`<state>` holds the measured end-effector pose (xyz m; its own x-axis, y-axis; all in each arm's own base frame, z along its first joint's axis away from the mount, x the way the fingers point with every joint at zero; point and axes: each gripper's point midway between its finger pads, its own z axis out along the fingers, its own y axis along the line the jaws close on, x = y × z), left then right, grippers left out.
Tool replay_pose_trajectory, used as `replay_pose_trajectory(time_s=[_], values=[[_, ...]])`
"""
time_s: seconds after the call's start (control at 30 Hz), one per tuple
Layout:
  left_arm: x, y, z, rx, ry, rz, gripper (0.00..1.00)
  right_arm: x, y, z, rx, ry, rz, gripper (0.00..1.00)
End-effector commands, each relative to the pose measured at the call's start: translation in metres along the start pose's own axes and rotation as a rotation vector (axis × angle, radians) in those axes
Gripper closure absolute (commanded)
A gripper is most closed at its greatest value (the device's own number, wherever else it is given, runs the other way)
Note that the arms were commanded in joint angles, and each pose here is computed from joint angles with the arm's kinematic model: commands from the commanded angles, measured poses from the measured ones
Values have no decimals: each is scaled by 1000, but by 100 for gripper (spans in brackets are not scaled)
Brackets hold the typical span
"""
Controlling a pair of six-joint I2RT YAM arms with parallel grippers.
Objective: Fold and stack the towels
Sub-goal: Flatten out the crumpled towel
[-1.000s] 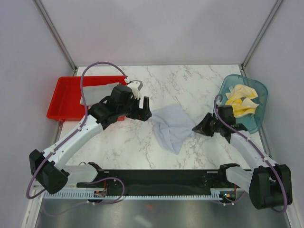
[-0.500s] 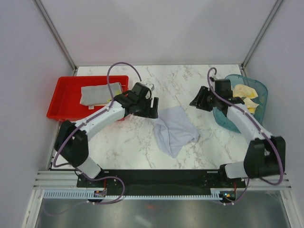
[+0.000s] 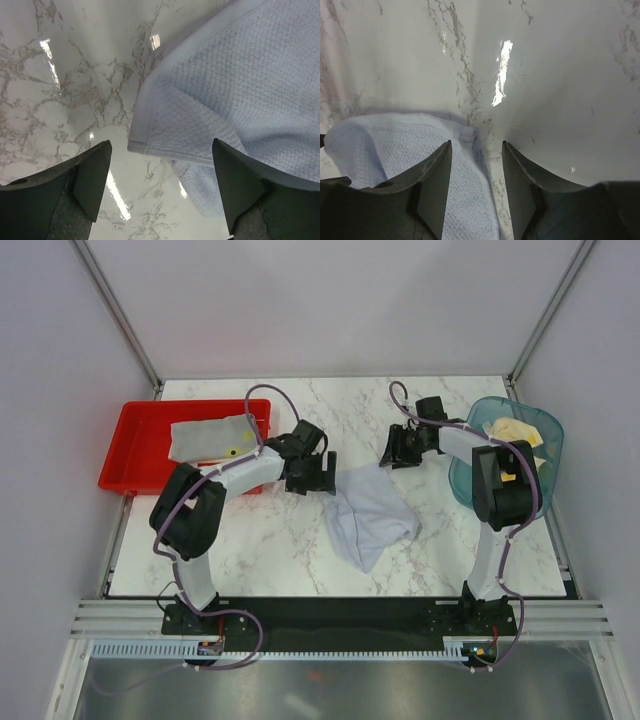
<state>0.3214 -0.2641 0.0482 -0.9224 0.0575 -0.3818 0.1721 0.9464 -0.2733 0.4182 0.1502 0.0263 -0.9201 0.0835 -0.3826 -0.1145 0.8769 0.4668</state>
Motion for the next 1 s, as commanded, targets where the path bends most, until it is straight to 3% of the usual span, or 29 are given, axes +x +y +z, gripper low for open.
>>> replay_pose_trajectory(time_s=[0.0, 0.17, 0.27, 0.4, 0.63, 0.8, 0.9, 0.97], values=[[-14, -7, 9, 83, -36, -105, 11, -4, 7, 8, -46, -2, -71, 47], [-16, -7, 17, 135, -31, -138, 17, 2, 13, 16, -91, -6, -57, 47], [-14, -11, 19, 169, -18, -142, 27, 3, 16, 23, -100, -4, -65, 47], [-12, -15, 16, 189, -9, -143, 33, 4, 17, 25, -107, -2, -58, 48], [-18, -15, 11, 184, -23, -126, 74, 3, 18, 22, -100, -8, -54, 55], [-19, -21, 8, 211, -10, -113, 98, 11, 23, 20, -112, 9, -30, 59], [-15, -23, 7, 227, 8, -108, 98, 23, 24, 20, -105, 26, -23, 59], [-12, -22, 7, 224, 12, -99, 98, 23, 27, 18, -104, 15, -26, 67]])
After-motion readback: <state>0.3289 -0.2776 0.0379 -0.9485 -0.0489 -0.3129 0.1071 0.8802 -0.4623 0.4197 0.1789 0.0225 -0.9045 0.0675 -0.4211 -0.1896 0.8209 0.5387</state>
